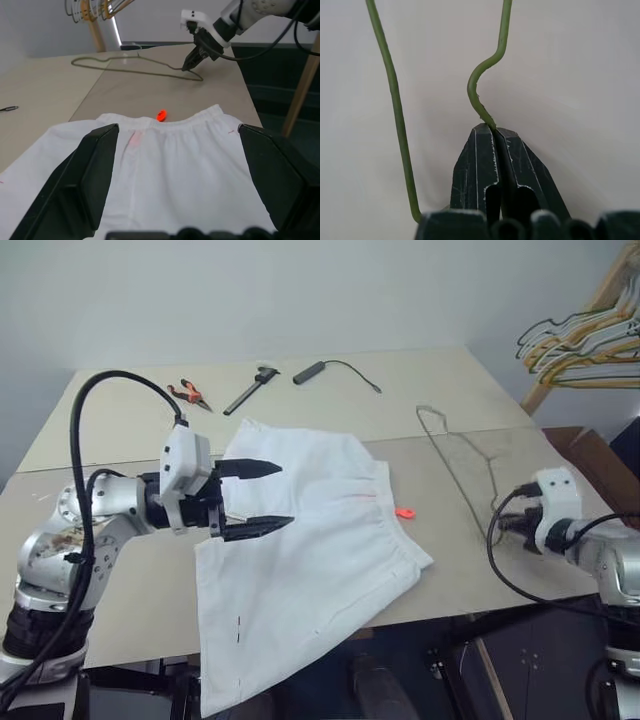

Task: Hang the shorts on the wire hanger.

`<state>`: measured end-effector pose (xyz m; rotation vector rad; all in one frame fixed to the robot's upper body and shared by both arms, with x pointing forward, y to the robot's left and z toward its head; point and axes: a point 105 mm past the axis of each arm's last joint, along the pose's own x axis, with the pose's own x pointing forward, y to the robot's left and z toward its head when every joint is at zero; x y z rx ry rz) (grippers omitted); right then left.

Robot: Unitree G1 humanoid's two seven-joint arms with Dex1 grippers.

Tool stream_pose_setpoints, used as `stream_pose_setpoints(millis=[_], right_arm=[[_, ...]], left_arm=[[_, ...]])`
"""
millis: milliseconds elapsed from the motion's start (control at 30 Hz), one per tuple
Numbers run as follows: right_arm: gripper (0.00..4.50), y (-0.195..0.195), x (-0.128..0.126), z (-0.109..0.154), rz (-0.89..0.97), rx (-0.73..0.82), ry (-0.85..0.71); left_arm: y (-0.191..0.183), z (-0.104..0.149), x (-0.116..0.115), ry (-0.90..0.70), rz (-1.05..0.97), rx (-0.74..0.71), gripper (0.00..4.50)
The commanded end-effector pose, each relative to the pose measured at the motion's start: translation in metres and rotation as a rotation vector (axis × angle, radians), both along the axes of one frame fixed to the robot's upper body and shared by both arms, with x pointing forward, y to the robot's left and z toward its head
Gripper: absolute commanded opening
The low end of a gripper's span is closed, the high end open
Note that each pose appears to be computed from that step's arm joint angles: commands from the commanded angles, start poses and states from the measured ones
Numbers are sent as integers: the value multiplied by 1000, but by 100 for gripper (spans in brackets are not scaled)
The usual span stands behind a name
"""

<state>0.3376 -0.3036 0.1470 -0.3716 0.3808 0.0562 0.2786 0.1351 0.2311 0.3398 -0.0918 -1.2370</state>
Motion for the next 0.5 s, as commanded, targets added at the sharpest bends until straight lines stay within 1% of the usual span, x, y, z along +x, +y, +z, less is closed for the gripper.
stream_pose_setpoints(millis=[33,67,133,167,233,300,400,500], right_arm=[[2,17,7,58,123,-534,-357],[2,21,7,60,152,-614,-390],[2,36,10,78,220,-743,-536],[2,44,10,85,265,-837,-605],[2,58,8,92,348,-963,-711],[2,70,5,97,424,-1033,-796],[2,89,0,102,545,-1099,-891],[2,106,-5,103,639,-1120,-960]], left_arm=[[4,22,16,-55,70,-20,414],[4,25,18,-55,78,-28,414],[4,35,27,-43,94,-36,414],[5,39,32,-37,108,-43,414],[6,45,39,-20,123,-58,414],[5,47,42,-5,104,-73,414],[3,44,45,53,67,-69,414],[1,27,46,56,14,39,414]])
